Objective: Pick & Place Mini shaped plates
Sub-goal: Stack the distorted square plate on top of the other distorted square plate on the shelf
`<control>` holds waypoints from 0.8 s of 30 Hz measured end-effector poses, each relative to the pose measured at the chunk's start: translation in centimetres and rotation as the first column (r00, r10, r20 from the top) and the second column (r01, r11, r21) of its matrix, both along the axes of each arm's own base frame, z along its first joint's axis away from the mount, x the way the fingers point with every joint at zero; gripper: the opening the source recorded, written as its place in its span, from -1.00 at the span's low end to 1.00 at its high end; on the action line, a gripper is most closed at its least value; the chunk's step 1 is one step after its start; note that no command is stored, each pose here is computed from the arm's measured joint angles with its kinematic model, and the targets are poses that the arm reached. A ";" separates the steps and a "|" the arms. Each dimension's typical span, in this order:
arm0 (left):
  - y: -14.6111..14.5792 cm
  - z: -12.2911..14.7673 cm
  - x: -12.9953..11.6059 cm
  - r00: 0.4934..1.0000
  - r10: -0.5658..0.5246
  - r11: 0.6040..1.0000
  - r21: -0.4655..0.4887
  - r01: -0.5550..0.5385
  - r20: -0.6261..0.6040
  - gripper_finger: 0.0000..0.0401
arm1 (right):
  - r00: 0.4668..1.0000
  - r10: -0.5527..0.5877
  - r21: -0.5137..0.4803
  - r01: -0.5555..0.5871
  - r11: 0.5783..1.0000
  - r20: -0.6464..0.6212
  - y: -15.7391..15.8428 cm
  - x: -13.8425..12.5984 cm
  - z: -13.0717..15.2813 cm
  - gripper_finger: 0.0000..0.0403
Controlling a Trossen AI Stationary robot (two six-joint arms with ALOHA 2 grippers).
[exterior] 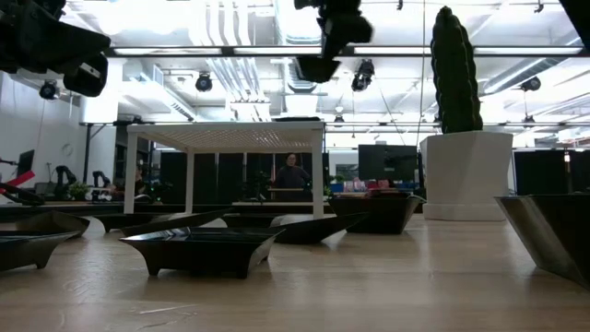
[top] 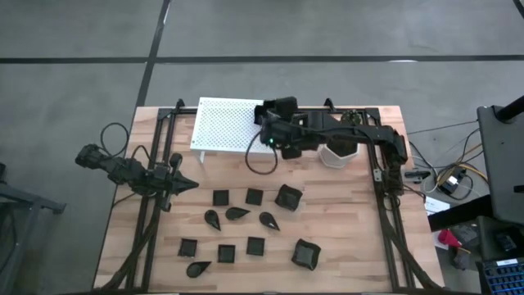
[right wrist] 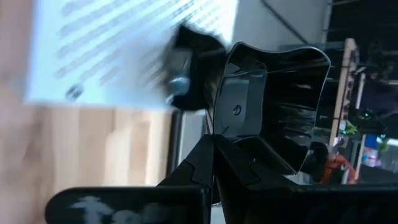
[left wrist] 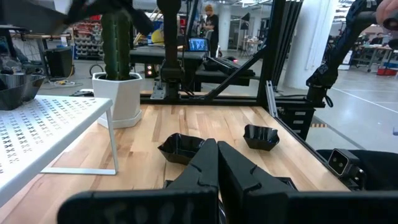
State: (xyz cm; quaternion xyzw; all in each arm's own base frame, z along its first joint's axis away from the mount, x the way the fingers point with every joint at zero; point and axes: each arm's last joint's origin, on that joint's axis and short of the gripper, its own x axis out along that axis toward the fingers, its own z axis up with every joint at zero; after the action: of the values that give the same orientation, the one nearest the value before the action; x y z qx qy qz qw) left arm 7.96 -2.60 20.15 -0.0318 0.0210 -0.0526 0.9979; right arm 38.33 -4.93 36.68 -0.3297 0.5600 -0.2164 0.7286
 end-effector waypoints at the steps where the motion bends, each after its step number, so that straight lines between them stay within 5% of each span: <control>1: 0.0 0.0 0.0 1.000 0.000 1.000 0.000 0.000 0.000 -1.00 | 1.000 -0.002 0.005 0.002 1.000 0.027 -0.4 0.2 0.1 -0.96; 15: 0.0 0.0 0.0 1.000 0.000 1.000 -0.001 0.000 0.000 -1.00 | 0.990 -0.031 0.121 0.014 0.993 0.137 -5.1 0.5 0.0 -0.96; 24: 0.0 0.0 0.0 1.000 0.000 1.000 0.000 0.000 0.000 -1.00 | 0.970 -0.081 0.177 0.040 0.983 0.231 -5.4 1.3 -0.5 -0.96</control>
State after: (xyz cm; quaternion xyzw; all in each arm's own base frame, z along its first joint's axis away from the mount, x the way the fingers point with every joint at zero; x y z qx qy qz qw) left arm 7.96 -2.60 20.15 -0.0319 0.0208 -0.0526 0.9979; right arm 39.59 -10.31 36.22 -0.2204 0.4953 -0.2273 0.8090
